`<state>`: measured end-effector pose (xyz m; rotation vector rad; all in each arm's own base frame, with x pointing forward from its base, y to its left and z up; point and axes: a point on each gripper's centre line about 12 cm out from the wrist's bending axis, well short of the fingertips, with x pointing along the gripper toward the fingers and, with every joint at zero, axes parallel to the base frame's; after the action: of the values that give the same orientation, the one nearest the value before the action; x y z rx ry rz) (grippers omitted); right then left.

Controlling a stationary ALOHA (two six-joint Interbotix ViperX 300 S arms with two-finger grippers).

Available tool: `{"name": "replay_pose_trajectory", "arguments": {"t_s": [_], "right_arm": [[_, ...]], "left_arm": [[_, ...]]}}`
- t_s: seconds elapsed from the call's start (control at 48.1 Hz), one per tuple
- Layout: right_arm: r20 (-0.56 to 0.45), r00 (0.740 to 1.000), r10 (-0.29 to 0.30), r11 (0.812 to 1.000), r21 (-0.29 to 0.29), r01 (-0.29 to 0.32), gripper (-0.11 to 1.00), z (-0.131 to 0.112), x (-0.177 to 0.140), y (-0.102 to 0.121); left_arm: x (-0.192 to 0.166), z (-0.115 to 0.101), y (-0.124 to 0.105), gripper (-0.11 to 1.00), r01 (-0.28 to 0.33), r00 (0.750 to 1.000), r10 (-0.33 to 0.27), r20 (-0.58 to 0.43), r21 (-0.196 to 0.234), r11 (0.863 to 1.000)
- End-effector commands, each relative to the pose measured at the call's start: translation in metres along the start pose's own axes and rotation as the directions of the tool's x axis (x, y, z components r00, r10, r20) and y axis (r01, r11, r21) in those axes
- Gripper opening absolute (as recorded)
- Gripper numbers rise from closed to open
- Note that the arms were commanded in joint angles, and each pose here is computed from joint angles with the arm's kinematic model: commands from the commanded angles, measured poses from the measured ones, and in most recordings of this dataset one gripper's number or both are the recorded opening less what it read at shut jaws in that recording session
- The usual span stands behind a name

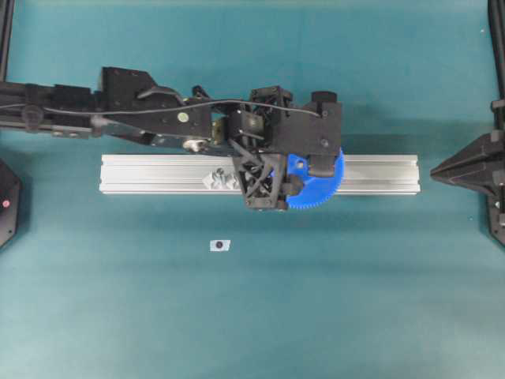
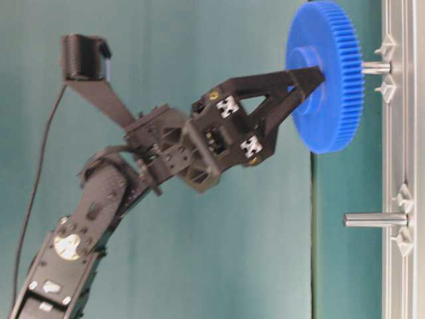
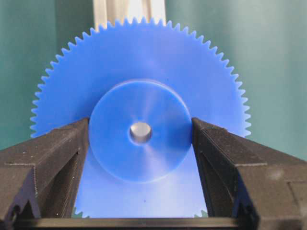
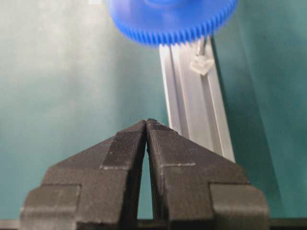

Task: Find the location of the shaft and insert the large gear.
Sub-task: 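Turn the gear upright and align its hole with the right shaft, then push the gear hole onto the metal shaft with the left gripper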

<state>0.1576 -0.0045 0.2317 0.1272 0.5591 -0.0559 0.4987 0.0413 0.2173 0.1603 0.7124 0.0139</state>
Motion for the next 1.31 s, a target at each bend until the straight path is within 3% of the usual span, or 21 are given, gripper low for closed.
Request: {"name": "replay_pose_trajectory", "arguments": {"t_s": [0.0, 0.54, 1.288], "right_arm": [[0.016, 1.0, -0.001, 1.0, 0.012, 0.001, 0.14, 0.004, -0.002, 0.0], [0.016, 1.0, -0.001, 1.0, 0.011, 0.001, 0.14, 0.002, -0.003, 0.0], [0.014, 1.0, -0.002, 1.0, 0.017, 0.002, 0.14, 0.001, -0.002, -0.001]], "left_arm": [[-0.008, 0.019, 0.008, 0.72, -0.019, 0.998, 0.019, 0.06, -0.003, 1.0], [0.013, 0.011, 0.036, 0.72, -0.055, 0.998, 0.056, 0.022, -0.036, 0.998], [0.009, -0.012, 0.044, 0.72, -0.057, 0.996, 0.053, -0.072, -0.062, 0.996]]}}
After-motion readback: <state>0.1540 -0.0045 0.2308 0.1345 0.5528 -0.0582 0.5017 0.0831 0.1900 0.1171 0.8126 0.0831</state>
